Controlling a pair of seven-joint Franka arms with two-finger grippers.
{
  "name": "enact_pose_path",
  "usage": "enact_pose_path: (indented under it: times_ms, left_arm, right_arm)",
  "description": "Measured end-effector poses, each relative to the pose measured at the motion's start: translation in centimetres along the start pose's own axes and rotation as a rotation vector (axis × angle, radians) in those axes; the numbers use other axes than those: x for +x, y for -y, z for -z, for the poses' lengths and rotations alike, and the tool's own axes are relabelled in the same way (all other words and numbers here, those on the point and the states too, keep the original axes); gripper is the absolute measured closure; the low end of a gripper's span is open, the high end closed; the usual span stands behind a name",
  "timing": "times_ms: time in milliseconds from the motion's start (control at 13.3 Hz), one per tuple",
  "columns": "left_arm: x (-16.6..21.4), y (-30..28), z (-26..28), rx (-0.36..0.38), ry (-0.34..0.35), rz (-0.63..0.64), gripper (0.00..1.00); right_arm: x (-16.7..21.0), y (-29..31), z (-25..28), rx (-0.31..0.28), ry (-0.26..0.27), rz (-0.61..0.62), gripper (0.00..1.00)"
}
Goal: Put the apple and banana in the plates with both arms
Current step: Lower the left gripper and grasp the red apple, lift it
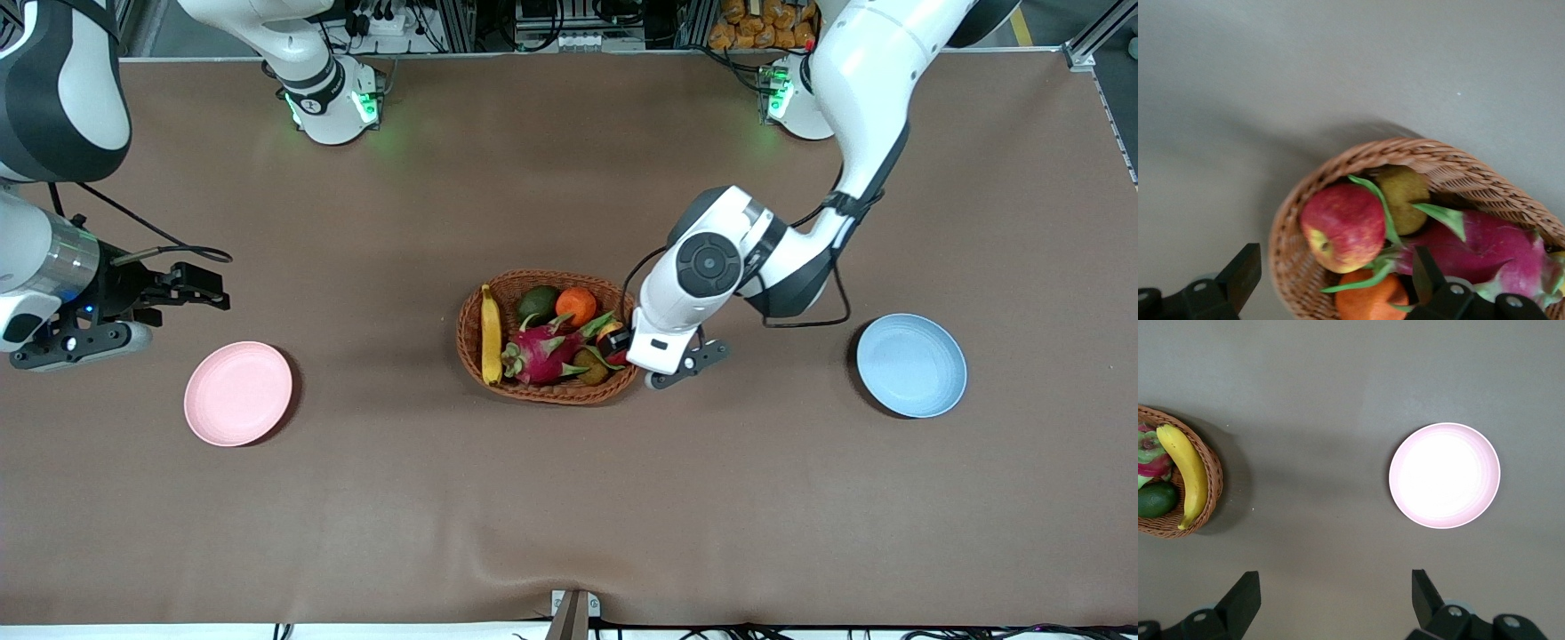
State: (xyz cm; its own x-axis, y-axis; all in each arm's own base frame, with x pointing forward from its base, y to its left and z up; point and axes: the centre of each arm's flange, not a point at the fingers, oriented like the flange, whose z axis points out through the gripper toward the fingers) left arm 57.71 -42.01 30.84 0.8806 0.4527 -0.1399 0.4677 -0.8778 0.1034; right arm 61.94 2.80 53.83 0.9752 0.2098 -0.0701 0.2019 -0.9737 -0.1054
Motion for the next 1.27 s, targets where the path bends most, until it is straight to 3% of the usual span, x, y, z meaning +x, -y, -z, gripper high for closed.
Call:
enact_pose_path:
  times_ms: [600, 900, 1275]
  left_arm:
    - [-1.7, -0.8, -3.3, 0.028, 0.009, 0.083, 0.00]
    - [-1.8, -0.8, -5.4, 0.067, -0.020, 0.095, 0.01]
    - [-2.0, -1.0, -6.2, 0.076, -0.027, 0.096, 0.07]
  right_arm:
    - [-0.2, -2.1, -0.1, 0.002, -0.002, 0.052, 0.00]
    - [-0.2, -2.6, -0.4, 0.004, 0.004, 0.063, 0.00]
    - [-0.4, -4.5, -0.8, 0.010, 0.008, 0.055, 0.00]
